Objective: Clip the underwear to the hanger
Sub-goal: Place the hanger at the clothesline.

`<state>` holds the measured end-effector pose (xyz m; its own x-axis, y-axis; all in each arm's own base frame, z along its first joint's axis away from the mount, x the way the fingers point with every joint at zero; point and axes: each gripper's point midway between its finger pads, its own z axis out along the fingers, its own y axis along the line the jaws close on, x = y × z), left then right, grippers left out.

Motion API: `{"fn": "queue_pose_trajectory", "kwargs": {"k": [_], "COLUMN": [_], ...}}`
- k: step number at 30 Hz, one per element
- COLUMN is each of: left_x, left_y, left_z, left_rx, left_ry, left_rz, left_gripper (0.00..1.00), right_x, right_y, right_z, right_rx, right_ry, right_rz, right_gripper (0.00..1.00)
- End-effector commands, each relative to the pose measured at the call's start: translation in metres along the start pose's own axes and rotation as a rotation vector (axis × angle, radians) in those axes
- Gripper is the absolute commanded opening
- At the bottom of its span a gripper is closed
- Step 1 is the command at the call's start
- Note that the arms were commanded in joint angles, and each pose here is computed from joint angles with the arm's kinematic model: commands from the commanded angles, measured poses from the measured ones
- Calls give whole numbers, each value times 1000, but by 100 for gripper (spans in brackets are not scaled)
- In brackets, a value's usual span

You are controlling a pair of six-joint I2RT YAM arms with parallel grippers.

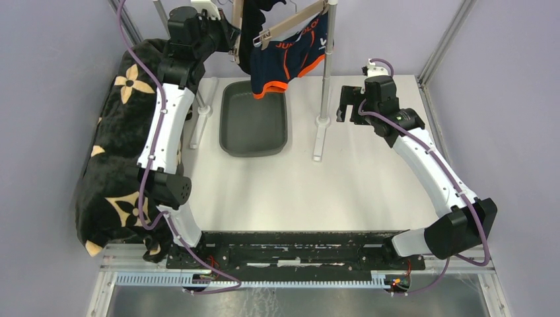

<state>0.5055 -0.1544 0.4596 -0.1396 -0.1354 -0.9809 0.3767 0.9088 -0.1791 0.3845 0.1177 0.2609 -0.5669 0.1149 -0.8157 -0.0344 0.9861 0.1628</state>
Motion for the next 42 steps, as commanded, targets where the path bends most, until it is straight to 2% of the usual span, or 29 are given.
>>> {"fn": "queue_pose_trajectory", "kwargs": {"k": [1, 17, 39, 41, 42], "left_x": [-53, -19, -22, -21, -22], "left_y": [-8, 7, -1, -1, -2], "left_z": [0, 43, 53, 53, 53], "left_rx": [25, 14, 65, 65, 64], "left_ry": [-164, -98, -123, -118, -117], "left_rz": [70, 58, 29, 20, 16], "left_gripper": [3, 3, 3, 7, 14], "right_x": [-19, -17, -19, -19, -18], "right_y": [2, 0, -1, -1, -1], "right_z": [-8, -14, -15, -15, -15], "right_rx": [-13, -17, -13, -13, -13], "right_ry": [-60, -67, -65, -64, -64], "right_rz": [-3, -10, -15, -16, -18], "right_gripper": [100, 100, 100, 100, 100]}}
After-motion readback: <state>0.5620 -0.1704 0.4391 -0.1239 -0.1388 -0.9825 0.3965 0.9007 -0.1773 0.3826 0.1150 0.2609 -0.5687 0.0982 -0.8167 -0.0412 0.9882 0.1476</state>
